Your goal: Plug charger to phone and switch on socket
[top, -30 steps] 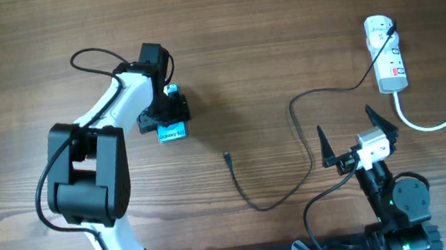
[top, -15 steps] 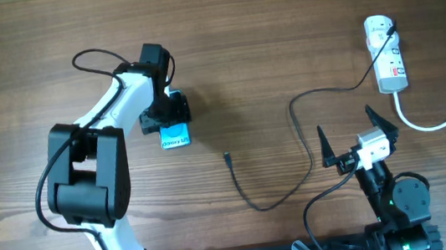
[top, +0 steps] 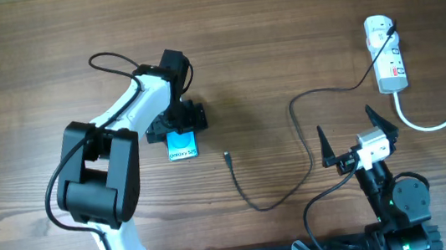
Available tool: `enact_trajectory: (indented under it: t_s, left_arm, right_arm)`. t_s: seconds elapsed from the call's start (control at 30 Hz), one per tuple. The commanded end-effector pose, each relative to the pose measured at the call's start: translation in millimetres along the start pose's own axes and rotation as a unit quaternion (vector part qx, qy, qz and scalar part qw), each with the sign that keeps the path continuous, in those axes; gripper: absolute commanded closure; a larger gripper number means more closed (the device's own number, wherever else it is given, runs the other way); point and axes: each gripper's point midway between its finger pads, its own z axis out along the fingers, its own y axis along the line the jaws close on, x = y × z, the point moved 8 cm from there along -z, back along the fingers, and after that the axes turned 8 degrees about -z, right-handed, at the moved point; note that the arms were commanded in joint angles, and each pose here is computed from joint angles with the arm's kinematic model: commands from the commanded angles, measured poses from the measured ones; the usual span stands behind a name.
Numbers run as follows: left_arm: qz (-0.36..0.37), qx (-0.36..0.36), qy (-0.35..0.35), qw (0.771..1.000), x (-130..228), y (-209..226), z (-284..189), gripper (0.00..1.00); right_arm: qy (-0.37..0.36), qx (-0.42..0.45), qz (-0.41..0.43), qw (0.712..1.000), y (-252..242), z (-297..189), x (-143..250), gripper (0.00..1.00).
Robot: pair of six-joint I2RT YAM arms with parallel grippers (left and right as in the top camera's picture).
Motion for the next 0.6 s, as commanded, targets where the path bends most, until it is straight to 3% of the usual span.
enact_trajectory:
  t_s: [0.0,0.07,0.33,0.47,0.57]
  left_arm:
    - [0.002,-0.020,0.004,1.000,-1.1,4.7,23.9,0.00]
    - [0.034,-0.021,0.003,0.999,-1.7,4.7,23.9,0.00]
    - [0.035,-0.017,-0.007,0.999,-4.6,3.1,23.9,0.00]
    - [0.026,-0.010,-0.002,1.000,-3.6,2.0,24.0,0.08]
    - [0.010,-0.014,0.004,1.000,-4.8,7.7,23.8,0.03]
  right_arm:
    - [-0.004,0.003,0.005,1.000,-0.3,-0.2,-1.1,0.00]
    - [-0.004,0.003,0.005,1.000,-0.3,-0.2,-1.1,0.00]
    - [-0.003,0.003,0.005,1.000,-0.3,-0.2,-1.1,0.00]
    - [-0.004,0.003,0.005,1.000,-0.3,-0.2,-1.1,0.00]
    - [-0.004,0.003,0.005,1.000,-0.3,-0.2,-1.1,0.00]
